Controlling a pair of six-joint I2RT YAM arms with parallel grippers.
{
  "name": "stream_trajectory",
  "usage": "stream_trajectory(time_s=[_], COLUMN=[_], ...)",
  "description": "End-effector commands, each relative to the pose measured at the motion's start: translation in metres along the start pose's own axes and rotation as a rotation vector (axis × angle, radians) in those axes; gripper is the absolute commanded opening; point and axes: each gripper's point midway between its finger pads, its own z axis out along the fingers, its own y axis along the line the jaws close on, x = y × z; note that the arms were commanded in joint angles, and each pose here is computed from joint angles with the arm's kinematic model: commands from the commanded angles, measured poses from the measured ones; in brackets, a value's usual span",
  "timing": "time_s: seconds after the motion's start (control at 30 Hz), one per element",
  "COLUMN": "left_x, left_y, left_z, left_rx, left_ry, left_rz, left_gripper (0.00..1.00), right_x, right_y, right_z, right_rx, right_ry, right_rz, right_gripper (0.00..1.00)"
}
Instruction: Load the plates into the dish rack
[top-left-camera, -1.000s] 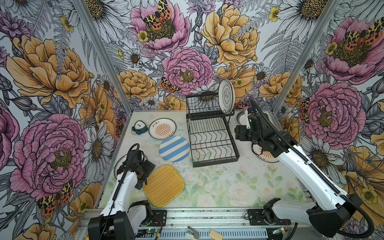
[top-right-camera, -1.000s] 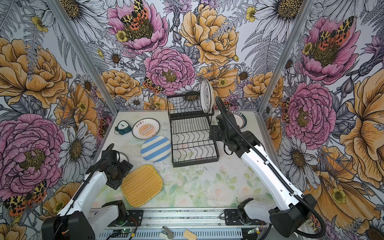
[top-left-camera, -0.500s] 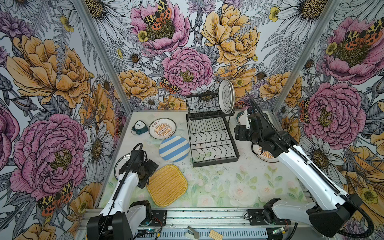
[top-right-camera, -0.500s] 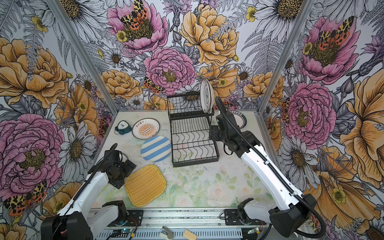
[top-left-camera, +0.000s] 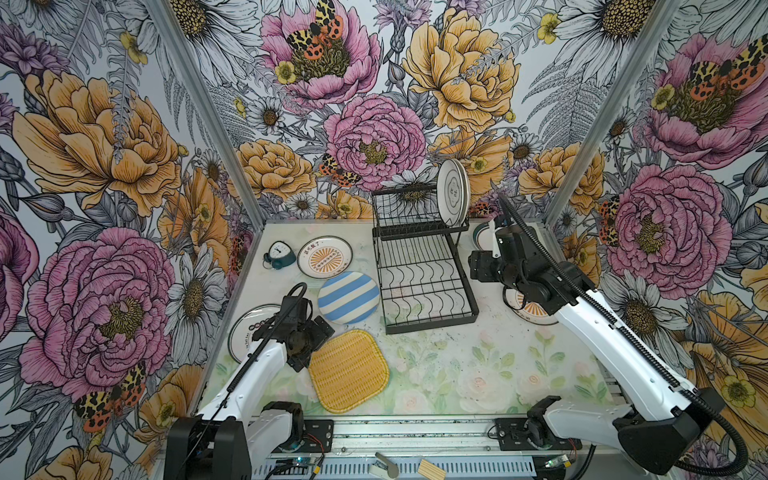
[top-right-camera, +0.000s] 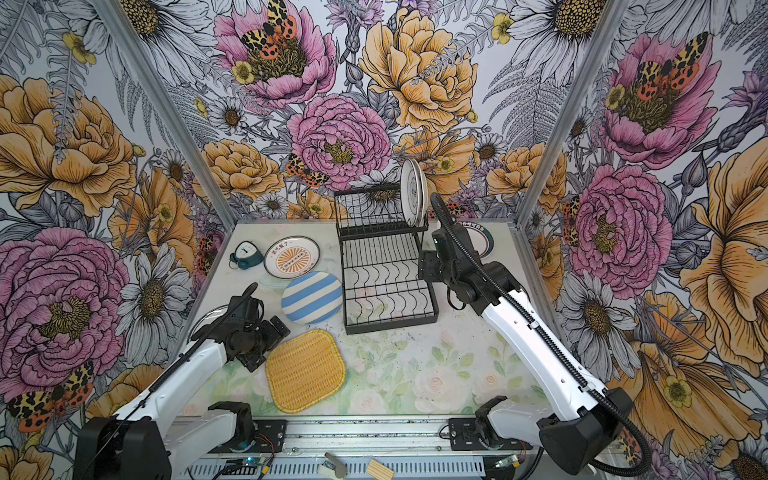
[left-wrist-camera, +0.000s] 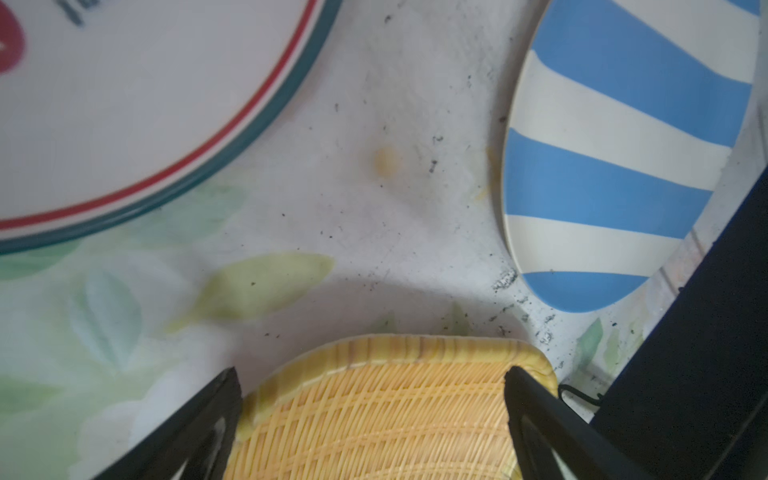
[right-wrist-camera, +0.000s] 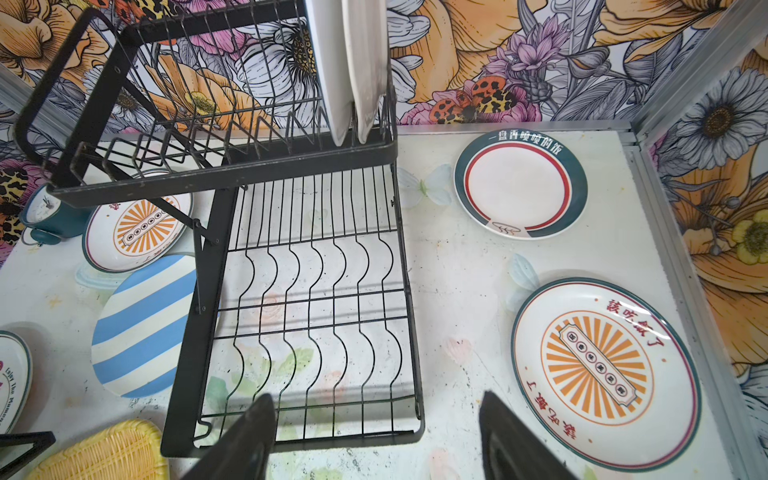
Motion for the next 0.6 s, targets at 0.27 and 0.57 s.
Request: stream_trajectory(time_s=[0.27,0.57], left_x=[-0.008,0.007], left_y=[0.005,-0.001], left_z=[-0.015,0.004], left_rx=[-0.093,-0.091], left_ry=[-0.072,-0.033], left_rz=[0.081,0.121], left_gripper=[0.99,0.99], right_x=[-0.007,-0.005], right_y=[-0.008,-0.008], right_z=[-0.02,-0.02], right_rx=[-0.006,-0.008], right_ry=[-0.059,-0.055], right_rz=[0.022,0.022], right_gripper=[0.77,0.78])
